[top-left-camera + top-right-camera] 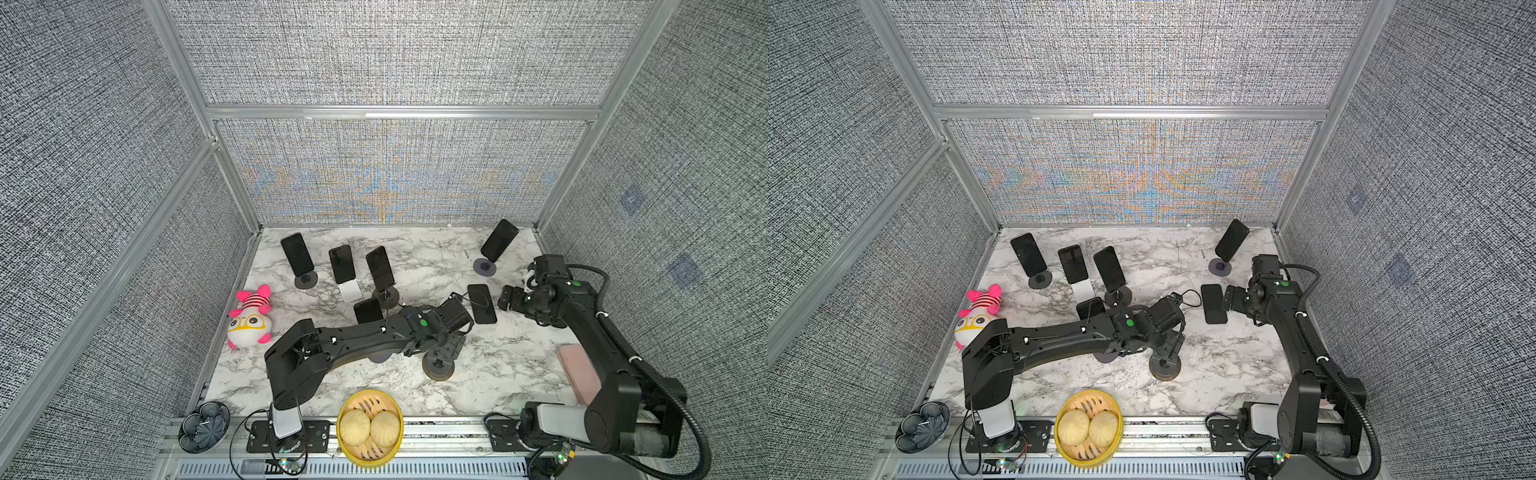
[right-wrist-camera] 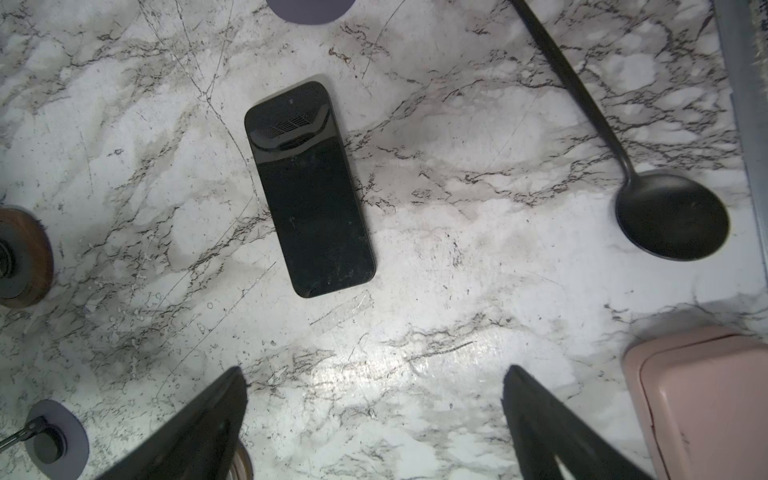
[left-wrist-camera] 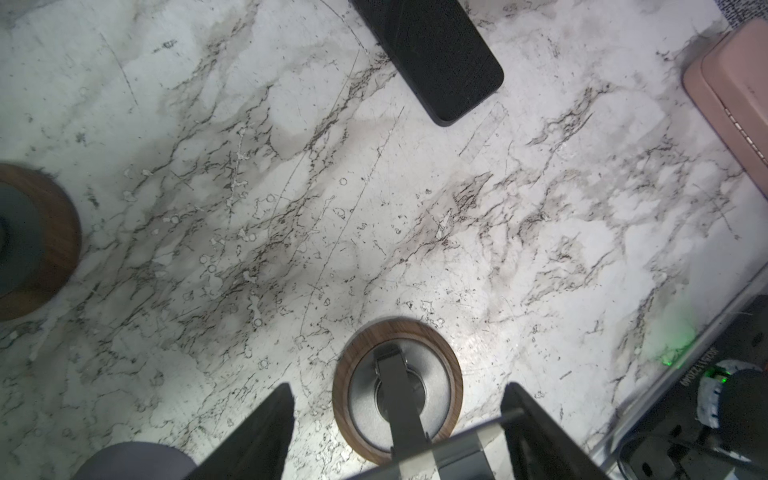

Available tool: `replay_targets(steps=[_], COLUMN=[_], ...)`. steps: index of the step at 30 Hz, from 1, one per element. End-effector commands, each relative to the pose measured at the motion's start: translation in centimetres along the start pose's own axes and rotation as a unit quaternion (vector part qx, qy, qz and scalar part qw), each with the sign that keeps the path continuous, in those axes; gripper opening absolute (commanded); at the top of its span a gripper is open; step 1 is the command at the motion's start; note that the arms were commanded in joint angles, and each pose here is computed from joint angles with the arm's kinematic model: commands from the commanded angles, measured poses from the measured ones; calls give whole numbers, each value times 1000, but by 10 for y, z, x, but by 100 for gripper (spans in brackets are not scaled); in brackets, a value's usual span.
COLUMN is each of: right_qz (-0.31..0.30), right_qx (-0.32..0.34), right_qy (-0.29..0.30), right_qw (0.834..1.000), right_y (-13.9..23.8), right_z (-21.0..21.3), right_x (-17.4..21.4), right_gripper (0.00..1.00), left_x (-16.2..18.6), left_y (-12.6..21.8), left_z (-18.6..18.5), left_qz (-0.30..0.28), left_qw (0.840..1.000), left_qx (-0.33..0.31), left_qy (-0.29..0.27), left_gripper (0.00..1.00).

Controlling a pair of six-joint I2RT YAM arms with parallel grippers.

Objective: Remove the phone from the phone stand

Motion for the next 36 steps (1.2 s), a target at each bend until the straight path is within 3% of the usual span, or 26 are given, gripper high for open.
replay_targets(steps=[1, 7, 15, 17, 20, 24, 28, 31, 36], right_qz=[1, -1, -3, -5, -4, -1, 0, 2, 5], right_qx=[-1, -2, -4, -3, -1, -2, -4, -3, -2], right_qy=[2, 2, 0, 0, 1, 0, 2, 2, 1], right_qw=[1000, 1000, 1000, 1000, 1000, 1000, 1000, 1000, 1000], right_y=[0, 1, 3, 5, 4, 1, 0, 0, -1], right_z=[0, 0, 0, -1, -2, -1, -1, -1, -1], right_x=[1, 1, 2, 2, 3, 2, 2, 3, 4], right_gripper=[96, 96, 96, 96, 96, 96, 96, 96, 95], left_x=[1, -7, -44, -45, -41, -32, -21, -15, -12], left_y=[1, 8, 18, 19, 18, 19, 14, 16, 19], left_z=[7, 12, 33, 33, 30, 9, 5, 8, 12], left_qz=[9, 5, -16, -11, -5, -10, -1, 1, -8], left_qw=[1000, 999, 998, 998, 999, 1000, 999, 999, 998], left_qx=[-27, -50, -56, -60, -40, 16, 33, 51, 67], left_qy=[7, 9, 8, 5, 17, 7, -14, -11, 5], left_gripper=[77, 75, 71, 77, 98, 98, 99, 92, 73])
Point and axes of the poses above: each gripper's point midway between its finger pads, its own y axis back along the fingers, its own z axis along the line the jaws close on, x = y × z, the point moved 6 cm from there along y, back along the fingers, and after that the axes turned 7 degrees about -y, right-handed, at the moved point
